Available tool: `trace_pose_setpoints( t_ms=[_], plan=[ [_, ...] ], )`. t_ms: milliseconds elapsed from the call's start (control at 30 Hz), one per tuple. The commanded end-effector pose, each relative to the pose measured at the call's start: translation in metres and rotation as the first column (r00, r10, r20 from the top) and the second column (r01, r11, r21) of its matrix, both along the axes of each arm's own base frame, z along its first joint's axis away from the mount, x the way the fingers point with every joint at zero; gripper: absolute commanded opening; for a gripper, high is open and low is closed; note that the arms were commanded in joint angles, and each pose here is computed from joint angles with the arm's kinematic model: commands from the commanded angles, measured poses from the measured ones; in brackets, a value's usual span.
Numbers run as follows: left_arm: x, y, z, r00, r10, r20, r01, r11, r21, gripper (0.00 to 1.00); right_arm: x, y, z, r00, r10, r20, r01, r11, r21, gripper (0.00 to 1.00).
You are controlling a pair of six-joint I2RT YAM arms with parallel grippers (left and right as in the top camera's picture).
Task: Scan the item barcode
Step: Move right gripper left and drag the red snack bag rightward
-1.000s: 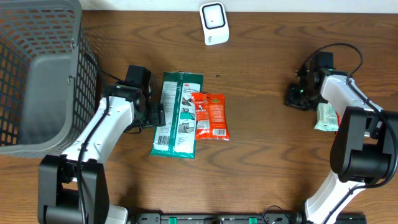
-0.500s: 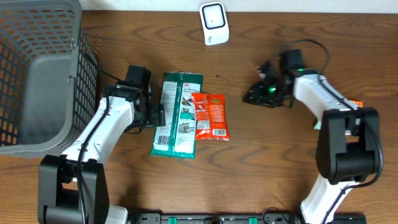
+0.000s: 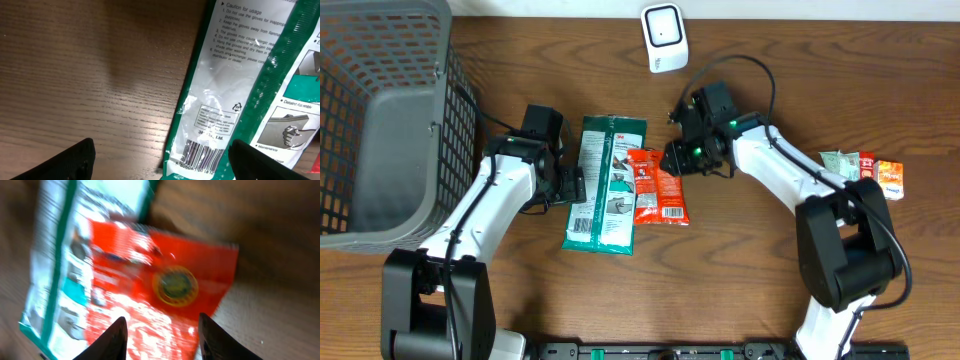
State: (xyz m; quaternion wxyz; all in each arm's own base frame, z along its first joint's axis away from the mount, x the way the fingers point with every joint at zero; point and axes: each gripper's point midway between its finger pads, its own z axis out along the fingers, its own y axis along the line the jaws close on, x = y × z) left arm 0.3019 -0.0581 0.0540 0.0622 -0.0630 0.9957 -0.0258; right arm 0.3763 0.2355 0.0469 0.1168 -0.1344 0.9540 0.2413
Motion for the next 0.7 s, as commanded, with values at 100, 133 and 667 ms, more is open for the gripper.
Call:
trace_pose_setpoints(
  t_ms=[100, 133, 667],
  plan=[
    [0.001, 0.001, 0.001, 1.0, 0.004, 0.004, -0.004, 1.0, 0.008, 0.86, 0.003, 0.054, 0.048, 0.988, 0.047, 0.15, -0.057, 0.996, 0.063, 0.39],
    [0.001, 0.001, 0.001, 1.0, 0.004, 0.004, -0.004, 1.0, 0.008, 0.87, 0.001, 0.061, 0.047, 0.985, 0.06, 0.164, -0.069, 0.996, 0.053, 0.38],
    [0.001, 0.001, 0.001, 1.0, 0.004, 0.004, -0.004, 1.0, 0.008, 0.86, -0.016, 0.093, -0.016, 0.959, 0.11, 0.261, -0.045, 0.969, -0.243, 0.01]
  ],
)
